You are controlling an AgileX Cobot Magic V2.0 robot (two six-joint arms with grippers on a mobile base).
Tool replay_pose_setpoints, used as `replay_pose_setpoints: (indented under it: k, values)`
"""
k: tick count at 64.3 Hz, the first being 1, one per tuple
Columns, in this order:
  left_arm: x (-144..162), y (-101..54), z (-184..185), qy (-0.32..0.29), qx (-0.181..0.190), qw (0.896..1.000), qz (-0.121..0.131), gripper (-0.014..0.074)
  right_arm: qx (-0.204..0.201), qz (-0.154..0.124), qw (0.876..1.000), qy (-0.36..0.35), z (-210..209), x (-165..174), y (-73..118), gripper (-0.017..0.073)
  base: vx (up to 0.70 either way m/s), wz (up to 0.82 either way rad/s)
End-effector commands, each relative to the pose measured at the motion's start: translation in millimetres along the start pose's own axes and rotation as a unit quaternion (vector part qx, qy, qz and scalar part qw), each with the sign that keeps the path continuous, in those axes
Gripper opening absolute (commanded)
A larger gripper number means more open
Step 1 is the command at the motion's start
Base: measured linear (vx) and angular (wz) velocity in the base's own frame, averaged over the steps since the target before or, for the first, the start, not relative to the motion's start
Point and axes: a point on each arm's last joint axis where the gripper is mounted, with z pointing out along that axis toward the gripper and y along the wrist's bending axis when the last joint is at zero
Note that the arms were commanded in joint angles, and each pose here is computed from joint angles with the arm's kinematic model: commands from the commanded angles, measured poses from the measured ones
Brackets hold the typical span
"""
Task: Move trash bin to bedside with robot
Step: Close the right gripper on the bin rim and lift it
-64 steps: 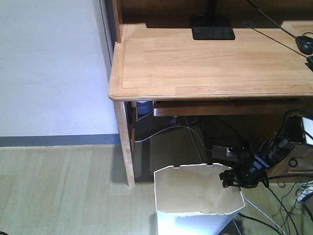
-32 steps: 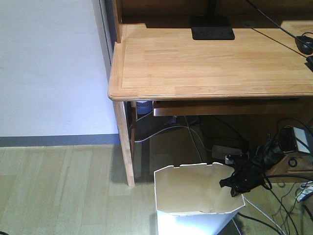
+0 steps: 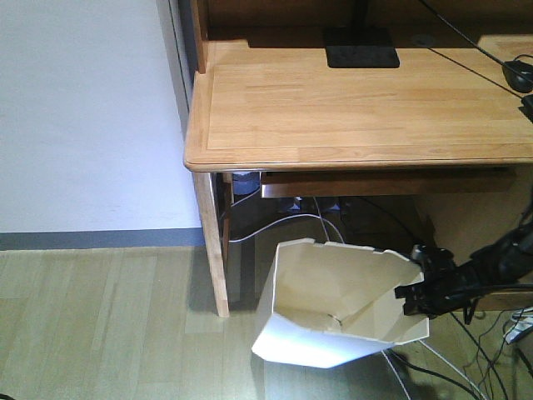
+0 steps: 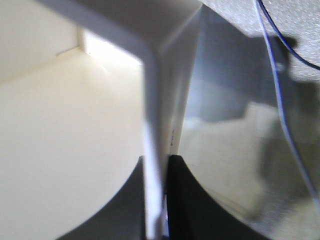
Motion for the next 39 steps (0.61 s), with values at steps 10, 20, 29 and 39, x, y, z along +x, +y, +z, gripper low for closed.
replay_pose_setpoints:
  k: [10,20,29,39]
  values:
    - [-15.0,-0.6,-2.2,-0.051,0.003,0.999,-0.003,-0.0006,-0.158,-0.018,0.986,-0.044,-82.7,13.2,26.1,-0.0005,0.00,0.00]
    - [-15.0,-0.6,-2.2,-0.051,0.003,0.999,-0.003,-0.0006,-0.163,-0.004,0.986,-0.038,-102.3,29.6,34.3,-0.0005,0.00,0.00]
    - [-15.0,-0.6,-2.2,-0.051,0.003,0.999,-0.003,-0.0006,-0.182,-0.005,0.982,-0.041,-111.2,31.2,40.2,-0.0005,0.00,0.00]
    - [-15.0,-0.6,-2.2,-0.051,0.003,0.999,-0.003,-0.0006,-0.194,-0.005,0.980,-0.041,-112.0,31.1,42.3,-0.0005,0.00,0.00]
